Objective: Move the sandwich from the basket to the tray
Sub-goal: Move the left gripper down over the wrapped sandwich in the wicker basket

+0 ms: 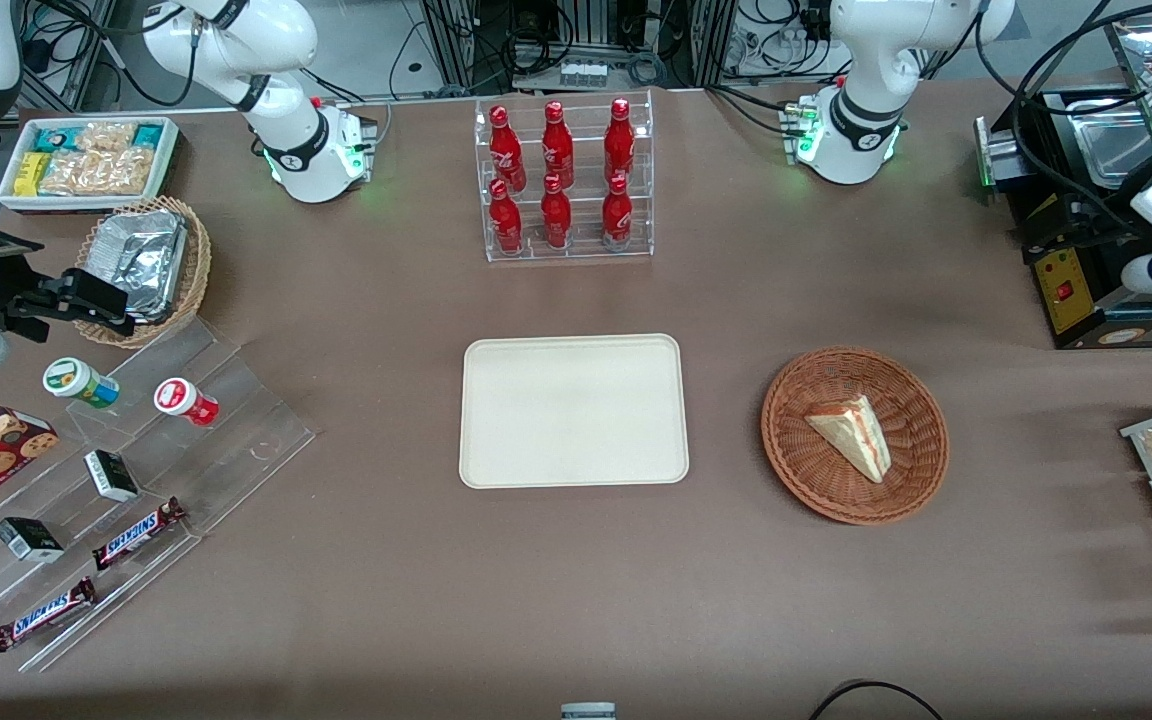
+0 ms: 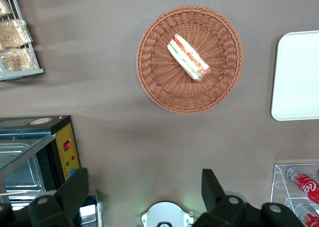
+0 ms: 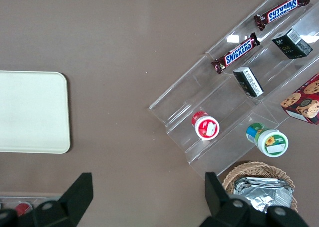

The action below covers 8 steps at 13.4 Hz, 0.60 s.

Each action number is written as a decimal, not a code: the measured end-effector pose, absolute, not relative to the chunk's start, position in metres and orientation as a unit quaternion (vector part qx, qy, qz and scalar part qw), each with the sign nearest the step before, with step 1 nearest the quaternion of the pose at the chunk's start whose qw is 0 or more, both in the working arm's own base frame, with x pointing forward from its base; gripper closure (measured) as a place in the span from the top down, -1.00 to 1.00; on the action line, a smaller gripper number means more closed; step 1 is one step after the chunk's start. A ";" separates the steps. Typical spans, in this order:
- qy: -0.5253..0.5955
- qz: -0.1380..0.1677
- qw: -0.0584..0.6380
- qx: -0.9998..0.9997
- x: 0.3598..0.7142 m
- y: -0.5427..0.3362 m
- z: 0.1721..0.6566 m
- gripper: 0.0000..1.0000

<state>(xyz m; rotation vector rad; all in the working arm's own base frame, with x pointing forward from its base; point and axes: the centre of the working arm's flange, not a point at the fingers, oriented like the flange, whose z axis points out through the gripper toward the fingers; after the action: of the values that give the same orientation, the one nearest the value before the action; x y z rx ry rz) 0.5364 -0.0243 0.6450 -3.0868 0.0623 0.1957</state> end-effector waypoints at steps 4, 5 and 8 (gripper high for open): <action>0.017 0.072 0.025 -0.997 0.537 -0.024 0.639 1.00; 0.010 0.082 0.026 -0.996 0.540 -0.024 0.629 1.00; -0.059 0.099 0.036 -0.993 0.561 -0.025 0.562 1.00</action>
<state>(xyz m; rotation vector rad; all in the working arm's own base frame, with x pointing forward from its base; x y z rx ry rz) 0.5611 -0.0248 0.5622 -3.0488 -0.1806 0.3026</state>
